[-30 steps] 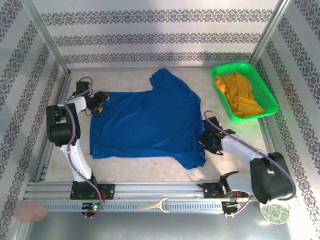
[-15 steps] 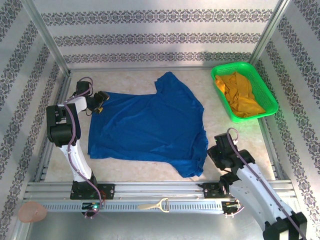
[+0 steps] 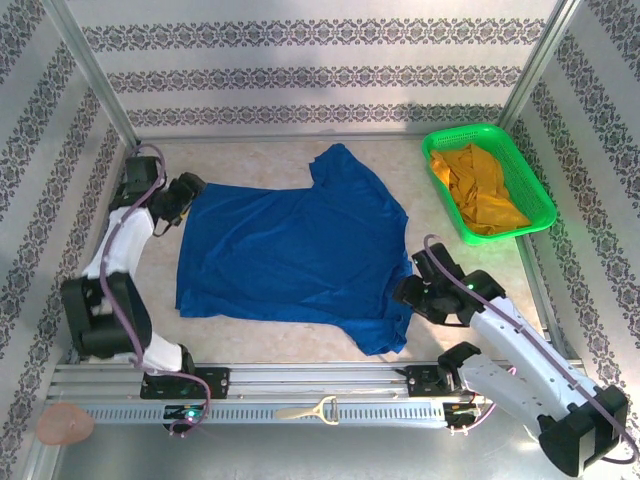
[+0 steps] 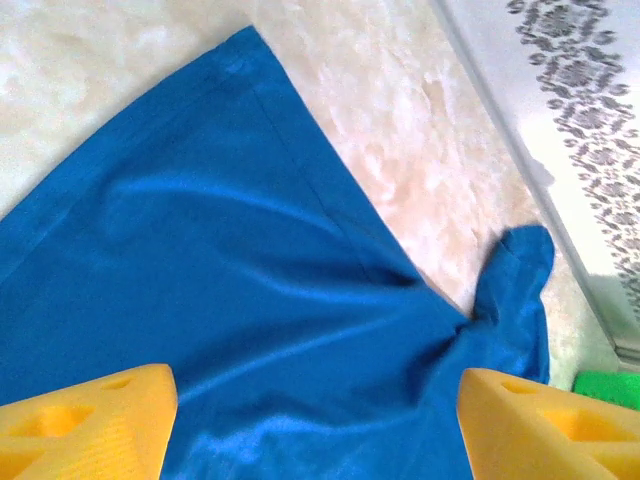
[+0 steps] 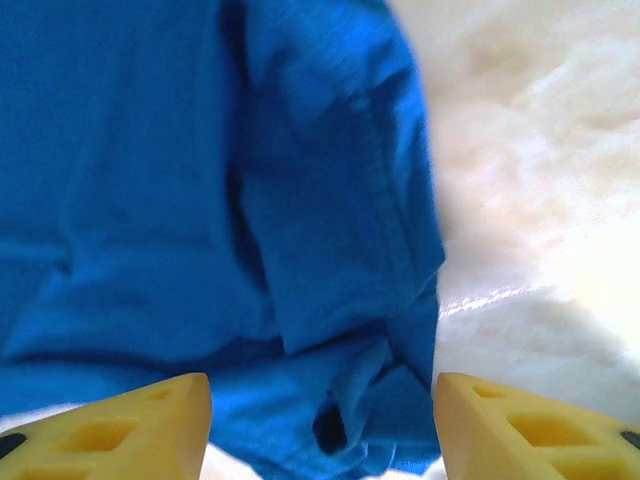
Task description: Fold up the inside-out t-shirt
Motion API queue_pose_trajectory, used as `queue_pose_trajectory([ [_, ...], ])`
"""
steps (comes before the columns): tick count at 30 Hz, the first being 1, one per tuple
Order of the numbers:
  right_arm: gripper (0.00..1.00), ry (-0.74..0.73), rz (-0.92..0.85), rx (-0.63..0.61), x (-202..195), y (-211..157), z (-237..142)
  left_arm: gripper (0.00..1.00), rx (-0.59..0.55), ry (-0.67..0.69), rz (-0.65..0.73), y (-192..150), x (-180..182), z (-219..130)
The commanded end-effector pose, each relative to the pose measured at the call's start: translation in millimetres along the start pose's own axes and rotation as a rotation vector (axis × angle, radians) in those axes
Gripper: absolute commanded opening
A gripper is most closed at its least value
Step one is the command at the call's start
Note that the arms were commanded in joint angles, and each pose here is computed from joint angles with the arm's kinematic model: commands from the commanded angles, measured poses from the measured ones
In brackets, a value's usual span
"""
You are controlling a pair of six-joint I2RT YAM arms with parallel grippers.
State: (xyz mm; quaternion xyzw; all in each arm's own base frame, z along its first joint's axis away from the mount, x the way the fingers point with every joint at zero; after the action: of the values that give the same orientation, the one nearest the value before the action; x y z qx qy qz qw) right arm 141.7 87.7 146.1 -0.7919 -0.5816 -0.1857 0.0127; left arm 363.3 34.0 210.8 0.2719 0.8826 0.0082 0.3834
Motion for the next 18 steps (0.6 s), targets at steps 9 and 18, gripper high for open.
queue_pose_trajectory([
  [9, 0.54, -0.008, -0.149, 0.123, 0, -31, 24, 0.76, 0.102, 0.298, -0.094, -94, 113, -46],
  [18, 0.38, 0.026, -0.141, 0.130, 3, -33, 35, 0.77, 0.100, 0.442, -0.166, -124, 164, -52],
])
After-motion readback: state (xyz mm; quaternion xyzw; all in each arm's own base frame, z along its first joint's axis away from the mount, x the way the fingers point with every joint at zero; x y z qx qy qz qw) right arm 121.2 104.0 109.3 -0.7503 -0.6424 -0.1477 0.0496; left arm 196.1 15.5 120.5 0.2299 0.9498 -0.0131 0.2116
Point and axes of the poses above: each hand's point on the last joint's axis, 136 mm out from that joint toward the fingers, its own z axis out along the fingers, its own x axis along the line the jaws close on, y = z × x, the point moved 5 cm from there along -z, back along the fingers, and after that the axes turned 8 degrees about -z, right-handed, at the moved point
